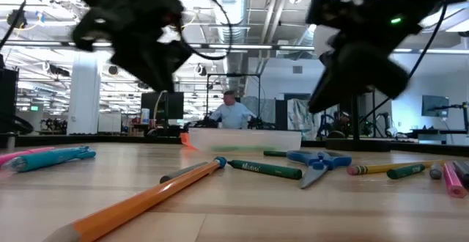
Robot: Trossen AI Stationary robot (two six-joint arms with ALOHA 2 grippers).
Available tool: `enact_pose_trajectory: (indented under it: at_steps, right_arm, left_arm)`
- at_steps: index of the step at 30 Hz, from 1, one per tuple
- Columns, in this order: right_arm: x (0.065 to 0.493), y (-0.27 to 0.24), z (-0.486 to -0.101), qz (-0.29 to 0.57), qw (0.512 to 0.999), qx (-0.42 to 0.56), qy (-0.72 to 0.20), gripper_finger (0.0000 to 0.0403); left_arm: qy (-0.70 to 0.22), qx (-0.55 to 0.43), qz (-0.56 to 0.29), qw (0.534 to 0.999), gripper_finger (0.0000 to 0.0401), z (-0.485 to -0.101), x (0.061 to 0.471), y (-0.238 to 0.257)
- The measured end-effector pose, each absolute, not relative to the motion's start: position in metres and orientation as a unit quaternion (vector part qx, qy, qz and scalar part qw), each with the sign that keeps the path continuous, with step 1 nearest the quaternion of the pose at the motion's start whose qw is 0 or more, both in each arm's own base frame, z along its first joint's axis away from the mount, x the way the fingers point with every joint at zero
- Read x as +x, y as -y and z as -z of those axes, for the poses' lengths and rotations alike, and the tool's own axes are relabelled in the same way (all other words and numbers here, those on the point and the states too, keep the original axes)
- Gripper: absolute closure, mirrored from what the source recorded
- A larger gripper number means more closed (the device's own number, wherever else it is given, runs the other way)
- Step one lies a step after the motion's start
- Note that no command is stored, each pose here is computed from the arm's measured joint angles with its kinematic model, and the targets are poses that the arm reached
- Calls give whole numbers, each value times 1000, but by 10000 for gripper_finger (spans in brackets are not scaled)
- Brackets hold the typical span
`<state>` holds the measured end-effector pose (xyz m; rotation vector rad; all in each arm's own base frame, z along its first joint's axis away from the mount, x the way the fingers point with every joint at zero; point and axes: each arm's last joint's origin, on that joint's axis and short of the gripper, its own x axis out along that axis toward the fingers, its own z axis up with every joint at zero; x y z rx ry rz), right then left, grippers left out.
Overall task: Pick & place school supplies into a supply box
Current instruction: Put the top green crayon into the supply box
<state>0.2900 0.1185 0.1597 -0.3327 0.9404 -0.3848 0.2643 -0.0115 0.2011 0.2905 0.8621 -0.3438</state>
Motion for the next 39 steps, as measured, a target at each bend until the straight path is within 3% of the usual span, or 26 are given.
enact_pose_trajectory:
  at_steps: [5, 11, 18, 26, 39]
  right_arm:
    - [304, -95, -160, 166, 864, -117, -461, 310]
    - [314, -66, -160, 174, 861, -69, -473, 310]
    - [323, -43, -151, 175, 856, -12, -485, 310]
    - [330, -34, -124, 195, 839, -7, -509, 310]
    - [330, -36, -123, 176, 838, -31, -516, 310]
  left_arm:
    - [-350, 149, 181, 907, 289, -189, 230, 24]
    - [-310, 150, 143, 928, 289, -182, 196, 27]
    - [-263, 152, 119, 945, 289, -192, 174, 28]
    - [-246, 158, 107, 950, 289, -196, 168, 31]
    - [-248, 161, 98, 950, 289, -196, 168, 31]
